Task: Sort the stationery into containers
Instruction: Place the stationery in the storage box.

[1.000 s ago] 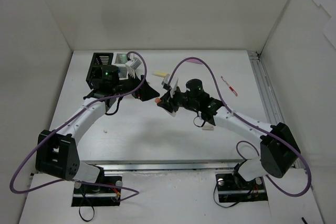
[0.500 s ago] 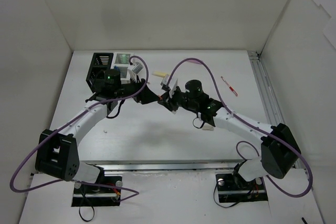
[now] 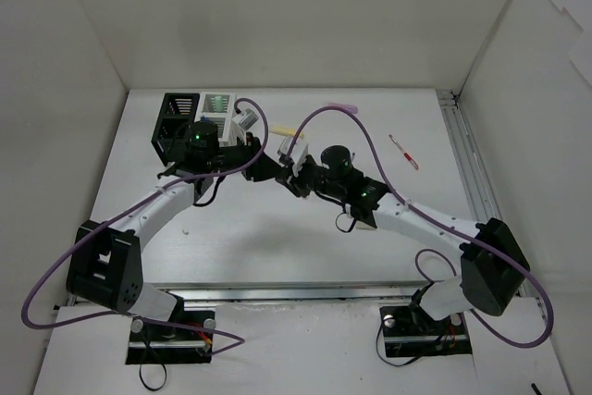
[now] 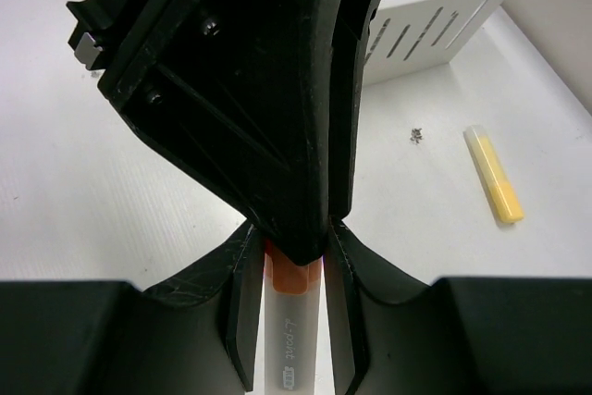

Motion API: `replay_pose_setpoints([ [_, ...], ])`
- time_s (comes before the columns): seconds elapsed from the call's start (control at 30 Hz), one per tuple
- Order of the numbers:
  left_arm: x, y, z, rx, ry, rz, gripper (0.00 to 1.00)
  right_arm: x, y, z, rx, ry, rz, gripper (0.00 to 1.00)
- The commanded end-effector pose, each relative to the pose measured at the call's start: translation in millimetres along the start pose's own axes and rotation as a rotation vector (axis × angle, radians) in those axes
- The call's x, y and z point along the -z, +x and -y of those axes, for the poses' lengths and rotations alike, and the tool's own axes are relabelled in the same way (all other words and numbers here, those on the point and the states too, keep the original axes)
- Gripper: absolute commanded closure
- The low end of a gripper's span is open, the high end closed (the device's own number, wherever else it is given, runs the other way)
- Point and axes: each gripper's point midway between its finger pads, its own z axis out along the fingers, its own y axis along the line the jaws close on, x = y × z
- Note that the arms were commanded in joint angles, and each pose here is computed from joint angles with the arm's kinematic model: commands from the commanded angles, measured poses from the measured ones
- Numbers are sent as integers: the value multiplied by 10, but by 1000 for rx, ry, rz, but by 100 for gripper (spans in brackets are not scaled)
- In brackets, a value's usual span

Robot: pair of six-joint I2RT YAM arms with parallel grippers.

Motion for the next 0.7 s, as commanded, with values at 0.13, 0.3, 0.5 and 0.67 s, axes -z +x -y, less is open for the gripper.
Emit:
replay_pose_setpoints([
  [0.13, -26, -146, 335, -65, 147, 1, 65, 232, -834, 419, 115, 225, 263, 90],
  [0.3, -17, -166, 367, -72, 157, 1, 85, 273, -906, 474, 119, 272, 292, 89],
  [0.5, 7, -207, 417, -72, 158, 15, 100, 282, -910, 538, 99, 315, 298, 87],
  [0.67, 23, -349, 399, -55, 92, 41, 100, 279, -916, 542, 74, 318, 302, 68],
])
